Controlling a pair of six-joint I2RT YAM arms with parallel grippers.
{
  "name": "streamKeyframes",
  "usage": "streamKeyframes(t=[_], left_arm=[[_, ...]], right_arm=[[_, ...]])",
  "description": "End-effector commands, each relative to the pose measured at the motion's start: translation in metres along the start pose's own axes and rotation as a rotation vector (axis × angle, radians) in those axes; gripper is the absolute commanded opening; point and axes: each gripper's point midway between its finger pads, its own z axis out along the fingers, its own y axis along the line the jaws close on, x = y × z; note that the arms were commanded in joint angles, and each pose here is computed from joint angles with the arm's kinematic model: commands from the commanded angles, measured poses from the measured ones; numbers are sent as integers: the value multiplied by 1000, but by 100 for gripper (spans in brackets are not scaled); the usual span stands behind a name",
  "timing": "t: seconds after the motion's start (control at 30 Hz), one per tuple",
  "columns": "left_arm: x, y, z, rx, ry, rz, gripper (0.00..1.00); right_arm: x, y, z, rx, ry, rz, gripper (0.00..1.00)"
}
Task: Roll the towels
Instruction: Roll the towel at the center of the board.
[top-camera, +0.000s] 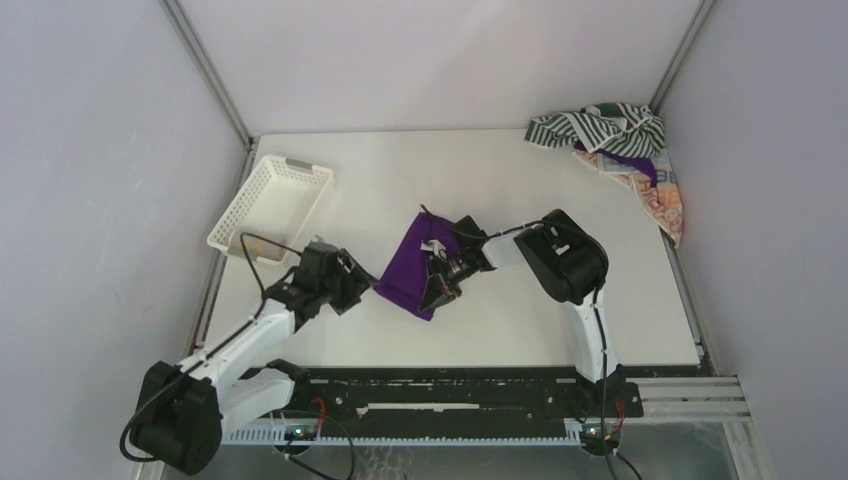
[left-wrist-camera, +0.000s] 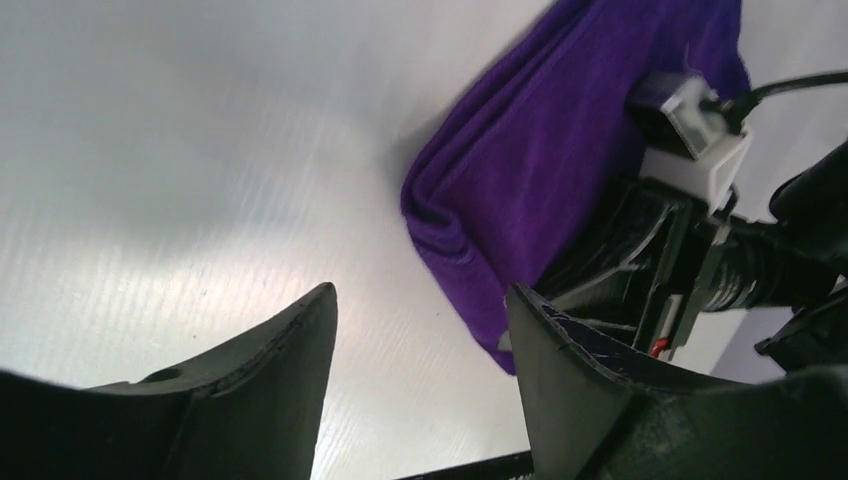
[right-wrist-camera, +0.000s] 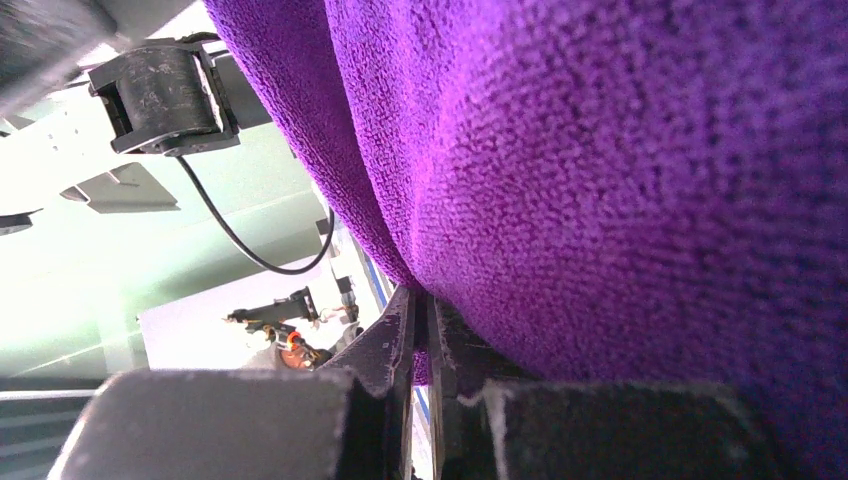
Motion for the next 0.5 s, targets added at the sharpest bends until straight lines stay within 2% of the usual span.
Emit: streamKeyframes(t=[0.0,0.23,0.47], left_arm=[[12,-20,0,187,2,-95,67],[29,-21,4,237,17,-126,60],[38,-13,24,194,53,-138,52]], right_arm=[[-2,-30,2,101,-27,66,1],[-2,-29,5,101,-27,63,1],[-1,-30,7,104,-22,65,1]])
